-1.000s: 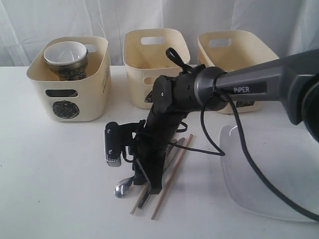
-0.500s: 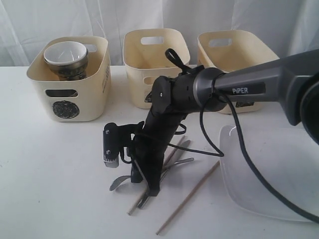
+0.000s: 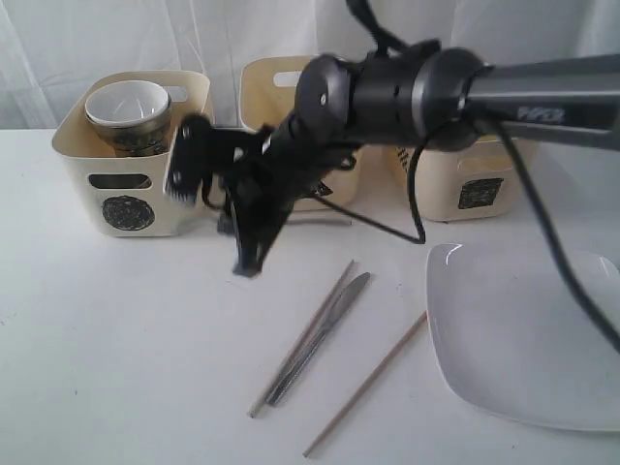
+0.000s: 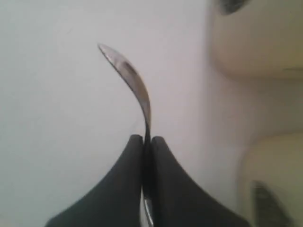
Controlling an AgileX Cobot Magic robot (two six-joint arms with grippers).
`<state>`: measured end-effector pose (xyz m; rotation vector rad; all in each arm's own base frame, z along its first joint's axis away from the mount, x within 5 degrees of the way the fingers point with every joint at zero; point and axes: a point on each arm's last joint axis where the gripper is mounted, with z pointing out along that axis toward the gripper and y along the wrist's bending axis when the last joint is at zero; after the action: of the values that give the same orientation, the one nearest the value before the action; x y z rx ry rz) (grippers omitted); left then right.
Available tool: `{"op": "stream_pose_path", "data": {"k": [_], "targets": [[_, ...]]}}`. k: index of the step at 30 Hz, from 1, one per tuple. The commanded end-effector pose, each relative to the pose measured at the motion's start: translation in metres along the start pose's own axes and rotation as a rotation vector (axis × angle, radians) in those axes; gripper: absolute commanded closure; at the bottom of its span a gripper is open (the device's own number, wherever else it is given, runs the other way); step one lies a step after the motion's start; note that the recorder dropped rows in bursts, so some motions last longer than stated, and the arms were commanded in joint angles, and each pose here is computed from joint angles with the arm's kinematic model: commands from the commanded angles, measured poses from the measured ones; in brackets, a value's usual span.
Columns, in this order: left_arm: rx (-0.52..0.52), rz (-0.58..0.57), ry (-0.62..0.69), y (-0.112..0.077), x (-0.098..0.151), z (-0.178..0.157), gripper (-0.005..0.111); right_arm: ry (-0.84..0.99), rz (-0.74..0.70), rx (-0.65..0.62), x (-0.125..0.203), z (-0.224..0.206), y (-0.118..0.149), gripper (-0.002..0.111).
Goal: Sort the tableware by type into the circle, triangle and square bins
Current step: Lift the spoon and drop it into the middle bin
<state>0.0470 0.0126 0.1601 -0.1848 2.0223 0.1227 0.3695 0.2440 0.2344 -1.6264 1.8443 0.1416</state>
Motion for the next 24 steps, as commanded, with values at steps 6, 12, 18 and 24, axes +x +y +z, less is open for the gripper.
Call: {"op": "stream_pose_path", "data": {"k": [6, 12, 18, 24], "targets": [[-0.001, -0.009, 0.03, 0.0, 0.004, 0.001, 0.107, -0.52, 0.301, 0.739, -0.043, -0.083, -0.069, 0.108], [-0.001, -0.009, 0.03, 0.0, 0.004, 0.001, 0.107, -0.475, 0.454, 0.715, -0.017, -0.044, -0.078, 0.108], [-0.001, -0.009, 0.03, 0.0, 0.004, 0.001, 0.107, -0.505, 0.434, 0.908, 0.001, -0.013, -0.087, 0.108], [-0.001, -0.009, 0.03, 0.0, 0.004, 0.001, 0.107, -0.636, 0.487, 1.045, 0.018, -0.001, -0.099, 0.108]]}}
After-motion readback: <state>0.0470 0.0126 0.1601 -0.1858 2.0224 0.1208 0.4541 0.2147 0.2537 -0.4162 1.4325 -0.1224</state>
